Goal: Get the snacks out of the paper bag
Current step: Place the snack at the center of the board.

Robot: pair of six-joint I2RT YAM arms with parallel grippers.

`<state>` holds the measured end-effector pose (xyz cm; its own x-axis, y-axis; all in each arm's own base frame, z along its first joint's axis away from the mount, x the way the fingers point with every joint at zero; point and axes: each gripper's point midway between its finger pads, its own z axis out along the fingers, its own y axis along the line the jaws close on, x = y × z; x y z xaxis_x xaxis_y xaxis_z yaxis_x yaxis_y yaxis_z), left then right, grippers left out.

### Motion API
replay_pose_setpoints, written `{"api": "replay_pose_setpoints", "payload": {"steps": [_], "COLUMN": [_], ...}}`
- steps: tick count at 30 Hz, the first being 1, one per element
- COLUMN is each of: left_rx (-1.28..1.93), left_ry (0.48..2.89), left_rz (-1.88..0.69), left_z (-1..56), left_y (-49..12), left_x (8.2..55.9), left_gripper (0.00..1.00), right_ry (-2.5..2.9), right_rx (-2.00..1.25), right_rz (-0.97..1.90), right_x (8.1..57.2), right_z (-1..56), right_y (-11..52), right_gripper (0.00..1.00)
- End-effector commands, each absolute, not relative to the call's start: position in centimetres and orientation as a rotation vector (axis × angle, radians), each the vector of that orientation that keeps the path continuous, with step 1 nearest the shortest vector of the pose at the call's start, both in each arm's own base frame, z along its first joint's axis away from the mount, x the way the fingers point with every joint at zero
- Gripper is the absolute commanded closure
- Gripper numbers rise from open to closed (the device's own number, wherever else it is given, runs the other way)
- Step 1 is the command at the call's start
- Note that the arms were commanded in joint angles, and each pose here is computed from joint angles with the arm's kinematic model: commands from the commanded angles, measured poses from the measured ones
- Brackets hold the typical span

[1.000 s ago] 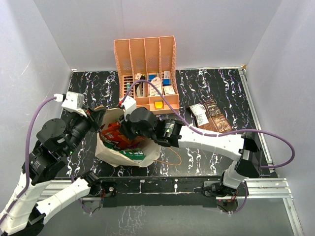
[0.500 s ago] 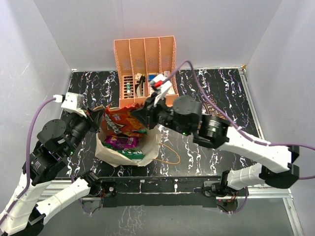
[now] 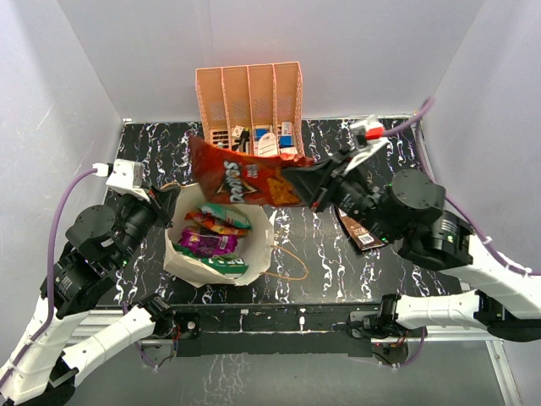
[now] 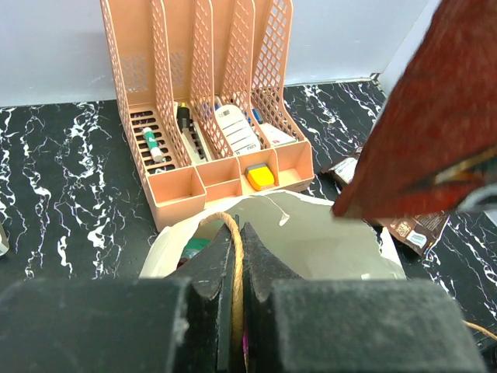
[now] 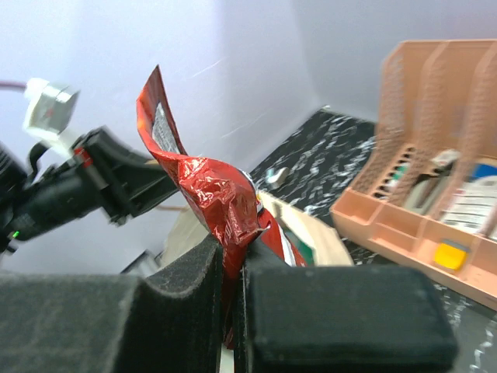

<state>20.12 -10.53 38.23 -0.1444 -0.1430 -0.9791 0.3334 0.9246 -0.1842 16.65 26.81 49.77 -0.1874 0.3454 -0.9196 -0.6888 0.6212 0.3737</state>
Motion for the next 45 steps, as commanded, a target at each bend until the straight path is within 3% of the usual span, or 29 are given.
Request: {"api": "replay_pose_setpoints", "payload": {"steps": [1,10,21,27,33,39,45], "left_rx": [0.120,0.125,0.135,0.130,0.116,0.110,0.111], "left_ry": [1.619,1.625,1.633,1.637,1.630,1.628,1.632], "left_rz": [-0.426,-0.435,-0.479,-0.505,-0.517,-0.502,-0.496], "left_z": [39.6,39.5,39.3,39.4,39.8,40.0,39.8], "left_y": [-10.2,-10.6,-11.7,-11.8,-11.5,-11.1,-11.2], "left_x": [20.2,20.4,20.5,20.3,19.8,19.8,20.0], "left_gripper": [1.00,1.00,1.00,1.00,1.00,1.00,1.00], "right_ry": [1.496,1.550,1.541,1.659,1.770,1.780,1.711], "right_rx": [-0.018,0.362,0.469,0.465,0.496,0.480,0.556], "right_rz": [0.710,0.131,0.101,-0.017,0.165,0.484,0.619], "right_x": [19.6,22.0,21.7,27.0,33.2,34.9,35.5], "right_z": [49.1,40.2,33.0,29.6,26.6,26.8,28.5], "right_y": [20.0,10.0,8.1,7.4,5.6,8.1,9.0], "right_gripper": [0.93,0.93,0.93,0.93,0.93,0.93,0.93]}}
